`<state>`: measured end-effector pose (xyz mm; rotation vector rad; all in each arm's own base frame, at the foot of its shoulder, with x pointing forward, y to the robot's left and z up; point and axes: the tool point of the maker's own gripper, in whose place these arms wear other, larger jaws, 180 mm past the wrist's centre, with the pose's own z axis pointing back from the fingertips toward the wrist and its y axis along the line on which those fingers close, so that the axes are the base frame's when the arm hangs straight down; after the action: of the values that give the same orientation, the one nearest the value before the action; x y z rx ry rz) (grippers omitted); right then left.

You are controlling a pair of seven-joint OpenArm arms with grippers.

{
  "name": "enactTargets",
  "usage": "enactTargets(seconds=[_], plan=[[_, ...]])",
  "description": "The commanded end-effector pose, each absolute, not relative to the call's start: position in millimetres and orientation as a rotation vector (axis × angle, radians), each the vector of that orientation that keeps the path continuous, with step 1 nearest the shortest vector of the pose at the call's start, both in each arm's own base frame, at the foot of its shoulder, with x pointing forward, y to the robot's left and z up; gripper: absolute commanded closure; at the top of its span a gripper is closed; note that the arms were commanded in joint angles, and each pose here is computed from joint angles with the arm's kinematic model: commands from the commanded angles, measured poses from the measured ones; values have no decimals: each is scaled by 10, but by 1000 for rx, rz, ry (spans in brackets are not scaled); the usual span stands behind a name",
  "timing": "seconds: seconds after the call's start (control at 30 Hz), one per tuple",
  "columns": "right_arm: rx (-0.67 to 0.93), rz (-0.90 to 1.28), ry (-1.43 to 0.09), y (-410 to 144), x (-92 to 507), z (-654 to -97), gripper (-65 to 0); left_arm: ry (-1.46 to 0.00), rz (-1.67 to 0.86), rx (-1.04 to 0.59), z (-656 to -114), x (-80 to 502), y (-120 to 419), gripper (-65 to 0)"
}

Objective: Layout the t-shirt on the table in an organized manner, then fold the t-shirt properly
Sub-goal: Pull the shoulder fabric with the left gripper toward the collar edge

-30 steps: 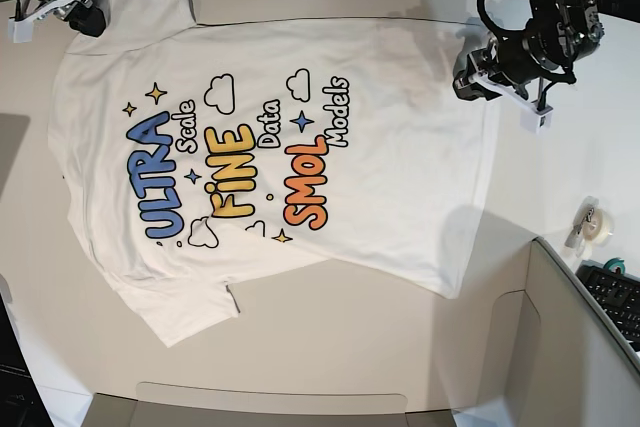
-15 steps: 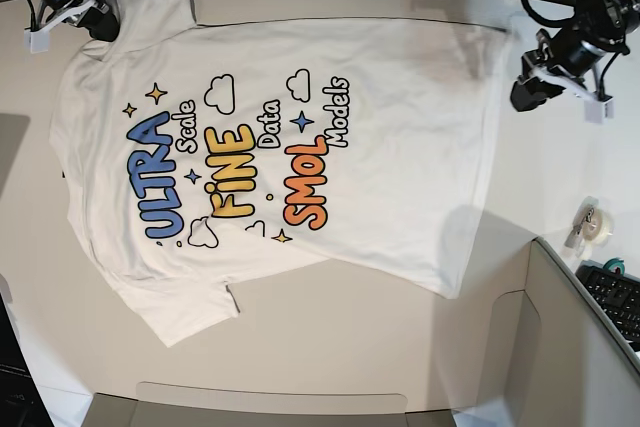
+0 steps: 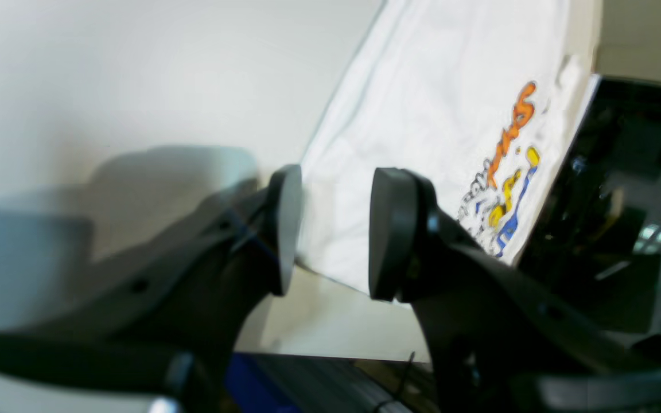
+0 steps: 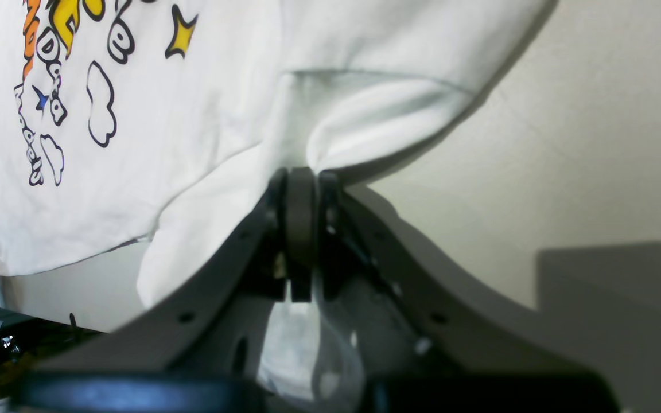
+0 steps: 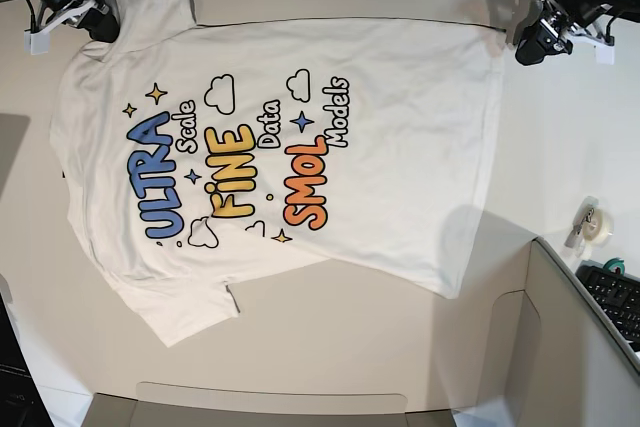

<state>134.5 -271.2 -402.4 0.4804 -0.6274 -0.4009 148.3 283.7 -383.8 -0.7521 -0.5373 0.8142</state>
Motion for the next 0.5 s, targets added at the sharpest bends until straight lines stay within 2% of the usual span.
enactTargets(seconds=[0.0, 0.47], plan=[[403, -378, -481, -2757, 1076, -4226, 0, -554, 804, -771, -3749, 1515, 2863, -205], [402, -378, -480, -2757, 1069, -4227, 0, -430, 812, -816, -3986, 1305, 2491, -205]])
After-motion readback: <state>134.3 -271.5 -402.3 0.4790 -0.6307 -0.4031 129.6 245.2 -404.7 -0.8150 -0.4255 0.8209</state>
